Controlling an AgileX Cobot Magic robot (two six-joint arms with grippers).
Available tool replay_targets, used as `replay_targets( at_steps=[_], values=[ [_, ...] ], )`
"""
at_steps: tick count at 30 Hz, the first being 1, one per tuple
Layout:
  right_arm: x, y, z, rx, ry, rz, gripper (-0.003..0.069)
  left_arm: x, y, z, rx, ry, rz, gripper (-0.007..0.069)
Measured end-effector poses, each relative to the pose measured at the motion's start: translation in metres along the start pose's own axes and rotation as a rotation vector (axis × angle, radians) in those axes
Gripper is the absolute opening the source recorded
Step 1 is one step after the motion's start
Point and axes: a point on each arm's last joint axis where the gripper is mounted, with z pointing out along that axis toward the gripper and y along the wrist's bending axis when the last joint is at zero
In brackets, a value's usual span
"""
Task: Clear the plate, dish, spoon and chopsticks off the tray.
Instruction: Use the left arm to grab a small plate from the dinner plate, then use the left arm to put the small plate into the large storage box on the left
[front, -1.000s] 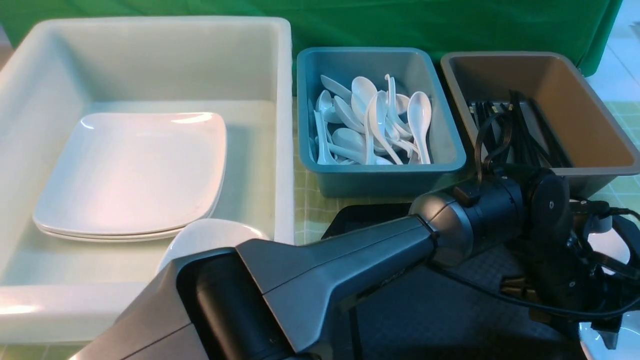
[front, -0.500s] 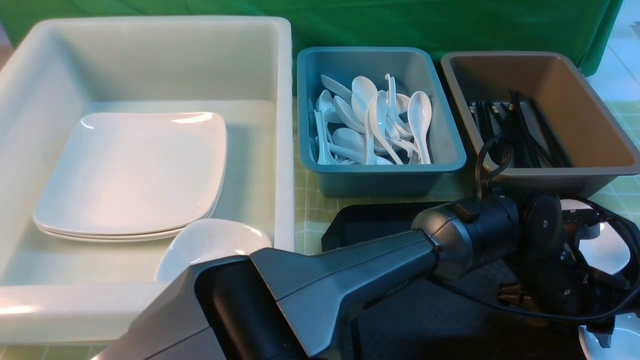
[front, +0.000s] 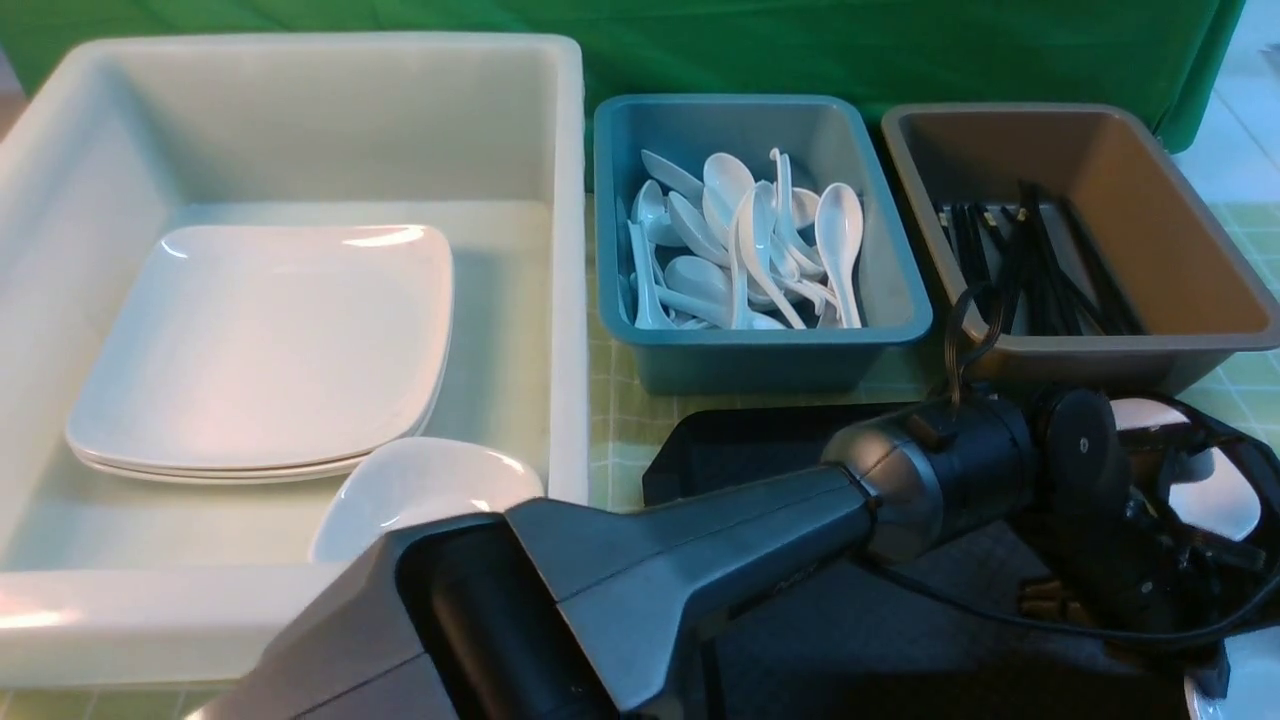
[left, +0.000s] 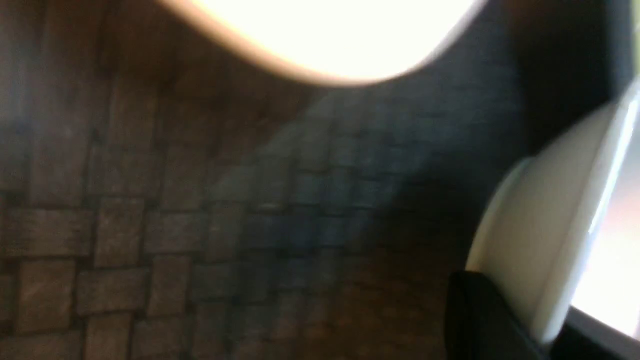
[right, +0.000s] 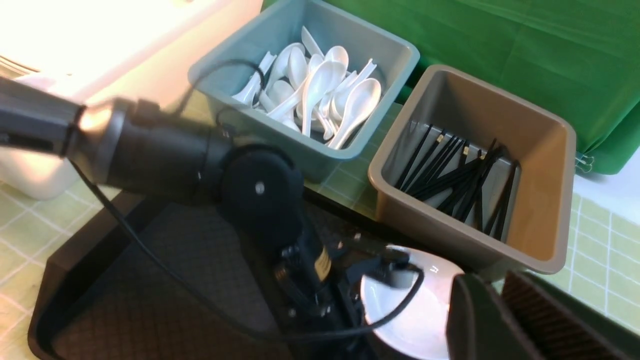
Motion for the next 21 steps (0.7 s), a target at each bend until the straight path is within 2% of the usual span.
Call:
replay_targets(
  at_steps=[2, 4, 5, 6, 9, 10, 13, 15, 17, 18, 21],
  values=[
    [0.0, 0.0, 0.0, 0.0, 0.0, 0.0, 0.0073, -0.007, -0.005, -0.015, -0.006, -0.025, 0.029, 0.0001],
    [0.0, 0.0, 0.0, -0.001, -0.002, 0.0, 0.0073, -0.021, -0.015, -0.05, -0.033, -0.083, 0.095, 0.0001],
    [0.0, 0.0, 0.0, -0.001, -0.002, 0.0, 0.0074, -0.035, -0.024, -0.093, -0.072, -0.149, 0.157, 0.0001],
    [0.0, 0.0, 0.0, -0.001, -0.002, 0.0, 0.0074, -0.036, -0.022, -0.093, -0.075, -0.147, 0.154, 0.0001],
    [0.0, 0.0, 0.0, -0.001, -0.003, 0.0, 0.0079, -0.06, -0.028, -0.202, -0.182, -0.293, 0.223, 0.0001],
    [0.0, 0.0, 0.0, -0.001, -0.003, 0.0, 0.0079, -0.062, -0.028, -0.215, -0.193, -0.316, 0.226, 0.0001],
    [0.0, 0.0, 0.0, -0.001, -0.003, 0.0, 0.0083, -0.064, -0.02, -0.318, -0.313, -0.436, 0.243, 0.0001],
    [0.0, 0.0, 0.0, -0.001, -0.003, 0.0, 0.0085, -0.058, -0.005, -0.374, -0.412, -0.478, 0.223, 0.0001],
    [0.0, 0.001, 0.002, -0.002, -0.002, -0.005, 0.0087, -0.047, 0.026, -0.43, -0.491, -0.522, 0.152, 0.0001],
    [0.001, 0.001, 0.002, -0.002, -0.002, -0.006, 0.0088, -0.044, 0.028, -0.433, -0.491, -0.517, 0.15, 0.0001],
    [0.003, 0.003, 0.006, -0.004, 0.008, -0.014, 0.0094, -0.022, 0.07, -0.462, -0.512, -0.472, 0.073, 0.0001]
  ],
)
